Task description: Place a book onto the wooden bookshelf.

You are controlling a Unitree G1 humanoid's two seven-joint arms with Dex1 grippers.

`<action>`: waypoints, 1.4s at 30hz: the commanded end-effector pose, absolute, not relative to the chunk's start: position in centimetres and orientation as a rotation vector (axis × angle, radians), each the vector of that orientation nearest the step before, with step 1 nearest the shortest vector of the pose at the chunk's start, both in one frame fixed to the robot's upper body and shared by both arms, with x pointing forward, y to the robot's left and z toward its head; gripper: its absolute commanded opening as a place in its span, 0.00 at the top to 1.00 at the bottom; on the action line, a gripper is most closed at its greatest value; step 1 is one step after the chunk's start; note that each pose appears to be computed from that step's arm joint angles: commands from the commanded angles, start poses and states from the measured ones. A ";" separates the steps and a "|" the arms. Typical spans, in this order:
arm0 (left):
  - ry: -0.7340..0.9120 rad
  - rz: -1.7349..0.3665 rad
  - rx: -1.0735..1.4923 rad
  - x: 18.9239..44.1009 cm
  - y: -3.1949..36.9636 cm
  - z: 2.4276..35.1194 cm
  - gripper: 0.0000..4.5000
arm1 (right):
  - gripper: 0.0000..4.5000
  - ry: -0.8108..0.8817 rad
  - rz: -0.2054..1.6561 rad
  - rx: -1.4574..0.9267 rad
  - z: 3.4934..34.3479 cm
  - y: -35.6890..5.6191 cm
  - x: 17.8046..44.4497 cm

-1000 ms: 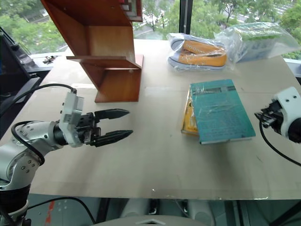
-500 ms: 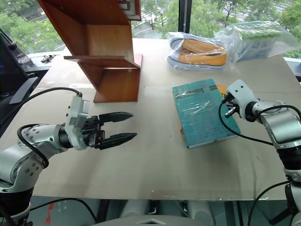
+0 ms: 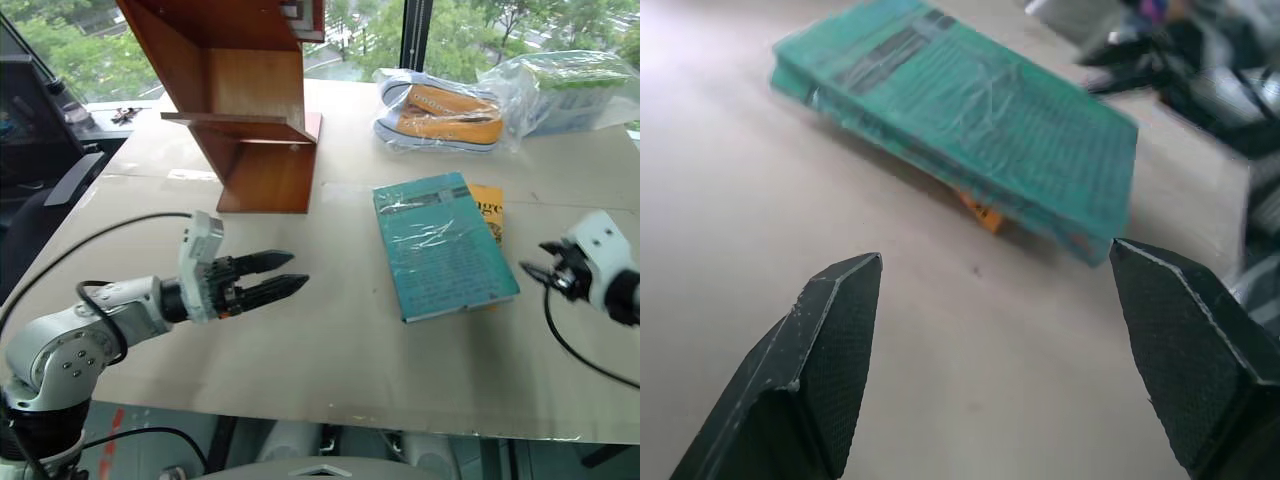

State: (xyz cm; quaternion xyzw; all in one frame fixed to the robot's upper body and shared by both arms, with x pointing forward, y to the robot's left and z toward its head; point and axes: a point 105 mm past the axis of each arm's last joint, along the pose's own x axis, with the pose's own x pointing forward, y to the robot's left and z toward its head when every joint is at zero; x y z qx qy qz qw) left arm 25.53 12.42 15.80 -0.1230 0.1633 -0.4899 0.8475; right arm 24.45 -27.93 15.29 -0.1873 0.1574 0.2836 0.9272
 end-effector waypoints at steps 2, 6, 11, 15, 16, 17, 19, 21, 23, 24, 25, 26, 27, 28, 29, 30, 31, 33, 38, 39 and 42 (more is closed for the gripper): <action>0.513 -0.946 -0.568 28.2 10.9 14.4 0.17 | 0.08 0.152 0.740 -0.315 19.6 -25.5 19.2; 0.654 -0.887 -0.784 30.8 8.5 13.0 0.17 | 0.00 0.144 0.806 -0.240 19.6 -23.2 17.0; 0.770 -0.821 -0.947 33.0 6.1 11.6 0.17 | 0.00 0.088 0.816 -0.286 19.9 -21.2 16.8; 0.812 -0.789 -0.978 34.2 4.1 10.6 0.17 | 0.00 0.063 0.821 -0.276 19.9 -20.2 16.6; 0.807 -0.792 -1.007 34.6 3.7 10.8 0.17 | 0.00 0.061 0.821 -0.275 19.8 -20.0 16.5; 0.809 -0.805 -1.035 34.8 3.2 11.1 0.17 | 0.00 0.065 0.821 -0.279 19.6 -19.8 16.3; 0.810 -0.814 -1.038 35.2 2.3 11.1 0.17 | 0.00 0.059 0.812 -0.288 19.4 -19.6 16.2; 0.813 -0.839 -1.065 35.5 1.5 11.4 0.17 | 0.00 0.059 0.806 -0.287 19.2 -19.6 16.0; 0.836 -0.877 -1.053 35.3 0.5 11.3 0.17 | 0.00 0.062 0.797 -0.292 18.9 -19.7 16.0; 0.844 -0.888 -1.040 35.2 0.2 11.2 0.17 | 0.00 0.062 0.795 -0.293 18.9 -19.7 16.0; 0.853 -0.907 -1.039 35.1 -0.1 11.2 0.17 | 0.00 0.061 0.791 -0.294 18.8 -19.7 16.0; 0.866 -0.915 -1.028 34.9 -0.5 11.0 0.17 | 0.00 0.064 0.782 -0.298 18.7 -20.0 16.0; 0.875 -0.933 -1.033 34.7 -0.8 10.9 0.23 | 0.00 0.069 0.771 -0.301 18.6 -20.4 16.0; 0.885 -0.940 -1.032 34.5 -0.9 10.6 0.29 | 0.00 0.073 0.765 -0.303 18.5 -20.7 16.0; 0.889 -0.942 -1.030 34.4 -0.8 10.5 0.37 | 0.00 0.075 0.762 -0.305 18.4 -20.7 16.0; 0.892 -0.940 -1.026 34.4 -0.6 10.3 0.46 | 0.00 0.075 0.761 -0.305 18.3 -20.8 16.0; 0.886 -0.943 -1.044 34.4 -0.4 10.3 0.56 | 0.00 0.074 0.761 -0.303 18.3 -20.8 16.0; 0.878 -0.946 -1.064 34.5 -0.1 10.4 0.77 | 0.00 0.074 0.759 -0.300 18.2 -20.8 16.0; 0.807 -0.999 -1.104 34.1 1.6 11.6 0.99 | 0.00 0.076 0.761 -0.291 17.7 -20.8 16.4; 0.776 -1.014 -1.118 34.0 2.6 12.2 0.99 | 0.00 0.075 0.760 -0.291 17.6 -20.8 16.4; 0.672 -1.080 -1.102 32.8 5.9 14.8 0.99 | 0.00 0.048 0.750 -0.282 17.9 -20.8 16.8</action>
